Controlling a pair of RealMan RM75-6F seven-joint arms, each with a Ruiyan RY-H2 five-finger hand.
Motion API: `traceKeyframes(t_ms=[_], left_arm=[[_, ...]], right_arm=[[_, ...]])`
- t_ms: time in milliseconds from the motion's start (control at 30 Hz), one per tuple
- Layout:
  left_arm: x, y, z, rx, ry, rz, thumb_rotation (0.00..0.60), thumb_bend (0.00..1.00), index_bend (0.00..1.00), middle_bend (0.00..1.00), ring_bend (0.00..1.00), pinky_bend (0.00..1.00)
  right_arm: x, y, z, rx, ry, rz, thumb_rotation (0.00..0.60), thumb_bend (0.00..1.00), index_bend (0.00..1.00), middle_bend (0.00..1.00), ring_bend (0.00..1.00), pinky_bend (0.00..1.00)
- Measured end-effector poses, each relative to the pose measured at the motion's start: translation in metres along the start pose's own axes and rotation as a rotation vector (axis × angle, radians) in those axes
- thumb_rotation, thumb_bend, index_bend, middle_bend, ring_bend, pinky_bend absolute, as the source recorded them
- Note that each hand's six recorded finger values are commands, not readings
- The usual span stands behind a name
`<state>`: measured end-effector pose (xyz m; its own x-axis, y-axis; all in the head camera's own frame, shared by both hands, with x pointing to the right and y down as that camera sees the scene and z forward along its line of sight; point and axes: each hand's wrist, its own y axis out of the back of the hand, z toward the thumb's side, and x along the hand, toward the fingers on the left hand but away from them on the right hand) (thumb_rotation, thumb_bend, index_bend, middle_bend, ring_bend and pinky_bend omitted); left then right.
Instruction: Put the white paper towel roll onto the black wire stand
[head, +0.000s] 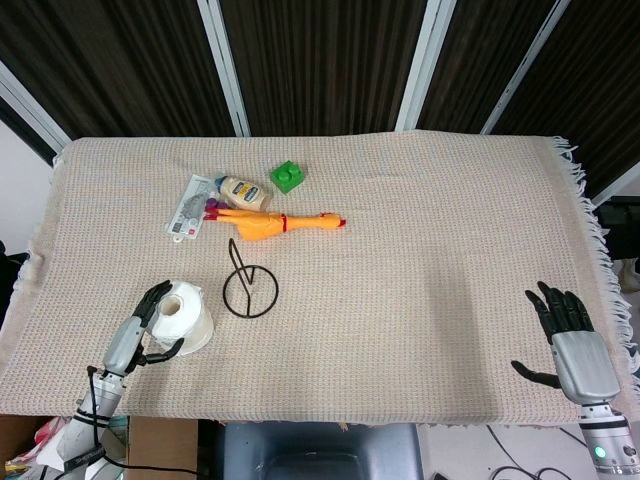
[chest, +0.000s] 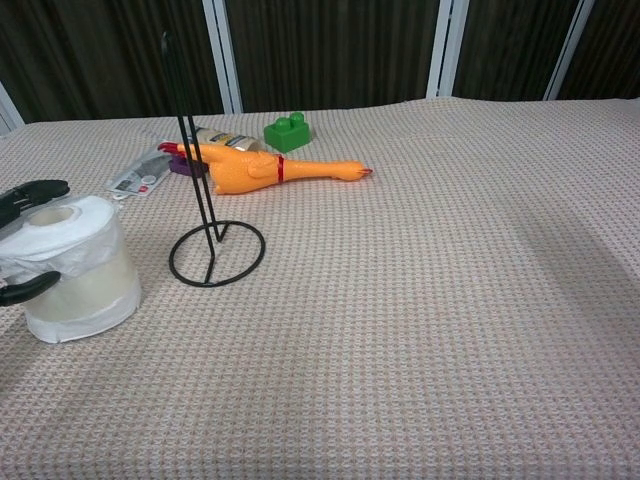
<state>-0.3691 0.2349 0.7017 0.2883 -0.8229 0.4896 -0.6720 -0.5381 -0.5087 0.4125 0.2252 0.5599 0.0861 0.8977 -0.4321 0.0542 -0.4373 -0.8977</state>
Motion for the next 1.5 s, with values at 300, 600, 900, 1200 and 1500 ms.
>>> traceKeyframes(t_ms=[300,600,900,1200,1500], left_arm=[[0.008,0.005,-0.006,-0.055,0.064,0.108,0.600,0.63,0.62,0.75,0.74,0.98],[0.009,0.036,0.019,-0.046,-0.058,0.288,0.600,0.75,0.72,0.85,0.83,1.00],[0.009,0.087,0.098,-0.123,-0.342,0.514,0.600,0.75,0.72,0.85,0.83,1.00],[0.042,0.110,0.191,-0.224,-0.519,0.545,0.600,0.74,0.72,0.85,0.83,1.00],[0.077,0.091,0.209,-0.164,-0.511,0.471,0.600,0.75,0.72,0.85,0.83,1.00]], right_arm=[[0.001,0.001,0.000,-0.001,-0.001,-0.001,0.600,0.09,0.00,0.00,0.00,0.00],[0.002,0.000,0.000,-0.002,0.003,0.004,0.600,0.09,0.00,0.00,0.00,0.00],[0.003,-0.001,0.003,-0.002,0.012,0.013,0.600,0.09,0.00,0.00,0.00,0.00],[0.005,0.000,0.004,-0.010,0.017,0.012,0.600,0.09,0.00,0.00,0.00,0.00],[0.006,0.005,0.003,-0.020,0.021,0.003,0.600,0.09,0.00,0.00,0.00,0.00]])
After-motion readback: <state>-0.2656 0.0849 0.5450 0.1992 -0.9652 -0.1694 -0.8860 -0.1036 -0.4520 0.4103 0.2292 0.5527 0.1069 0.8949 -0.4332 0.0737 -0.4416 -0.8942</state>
